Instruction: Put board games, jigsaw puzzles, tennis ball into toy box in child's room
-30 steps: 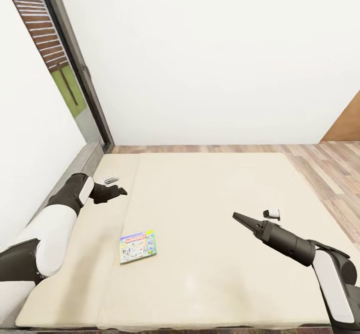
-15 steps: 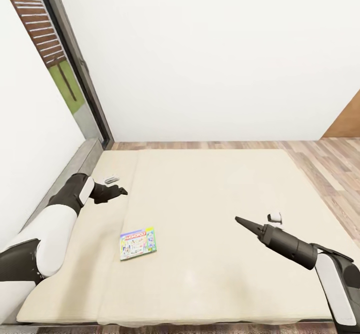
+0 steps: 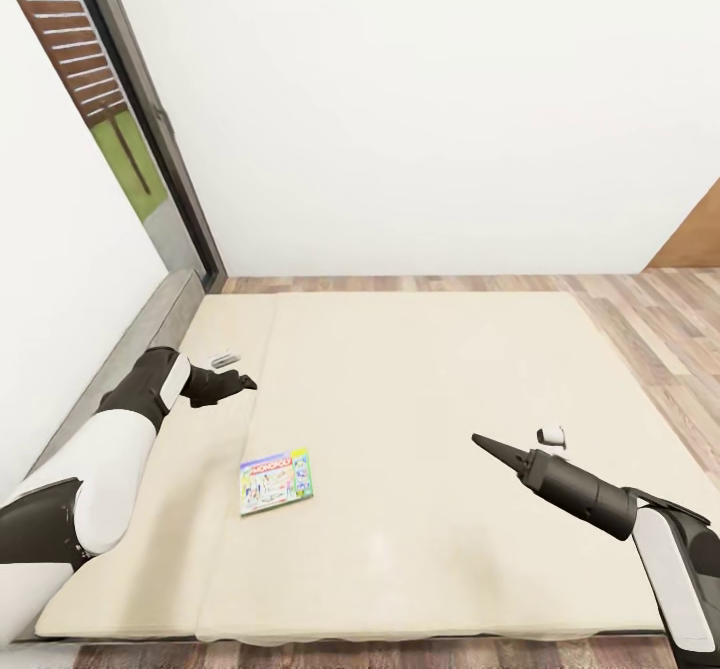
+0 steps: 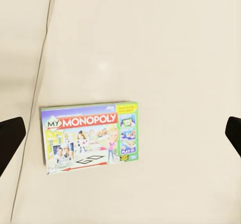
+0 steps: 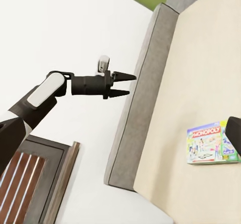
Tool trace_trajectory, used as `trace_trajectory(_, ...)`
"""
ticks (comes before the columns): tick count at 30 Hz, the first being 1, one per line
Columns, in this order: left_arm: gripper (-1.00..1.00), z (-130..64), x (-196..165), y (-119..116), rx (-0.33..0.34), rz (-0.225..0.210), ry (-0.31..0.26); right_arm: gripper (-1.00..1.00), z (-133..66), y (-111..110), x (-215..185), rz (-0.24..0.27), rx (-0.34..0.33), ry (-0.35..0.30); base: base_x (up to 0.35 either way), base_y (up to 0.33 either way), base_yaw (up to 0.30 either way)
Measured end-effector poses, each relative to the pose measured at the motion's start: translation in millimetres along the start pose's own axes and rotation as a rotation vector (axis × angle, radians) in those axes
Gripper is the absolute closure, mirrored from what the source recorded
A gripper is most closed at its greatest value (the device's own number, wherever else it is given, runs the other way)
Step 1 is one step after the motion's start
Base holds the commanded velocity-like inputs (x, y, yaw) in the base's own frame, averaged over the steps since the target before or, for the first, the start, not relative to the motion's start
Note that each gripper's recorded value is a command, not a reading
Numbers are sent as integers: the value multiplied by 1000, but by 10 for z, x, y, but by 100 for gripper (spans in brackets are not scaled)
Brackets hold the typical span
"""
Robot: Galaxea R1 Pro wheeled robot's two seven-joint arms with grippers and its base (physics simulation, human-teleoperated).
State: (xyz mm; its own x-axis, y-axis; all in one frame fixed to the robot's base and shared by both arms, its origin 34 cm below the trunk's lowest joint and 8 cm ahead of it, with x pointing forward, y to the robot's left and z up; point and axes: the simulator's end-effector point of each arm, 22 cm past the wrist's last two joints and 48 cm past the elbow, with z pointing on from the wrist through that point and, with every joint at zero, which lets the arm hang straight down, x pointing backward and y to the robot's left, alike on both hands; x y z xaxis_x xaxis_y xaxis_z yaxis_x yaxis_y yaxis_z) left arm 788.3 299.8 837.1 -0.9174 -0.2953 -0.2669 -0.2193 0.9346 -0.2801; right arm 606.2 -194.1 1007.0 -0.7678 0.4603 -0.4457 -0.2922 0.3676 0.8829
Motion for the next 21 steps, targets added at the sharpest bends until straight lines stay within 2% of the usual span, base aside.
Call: trace_trajectory(21,-100,162,95,149,-19,-14,33,-100,28,-154,79,27,17,12,0,0,0)
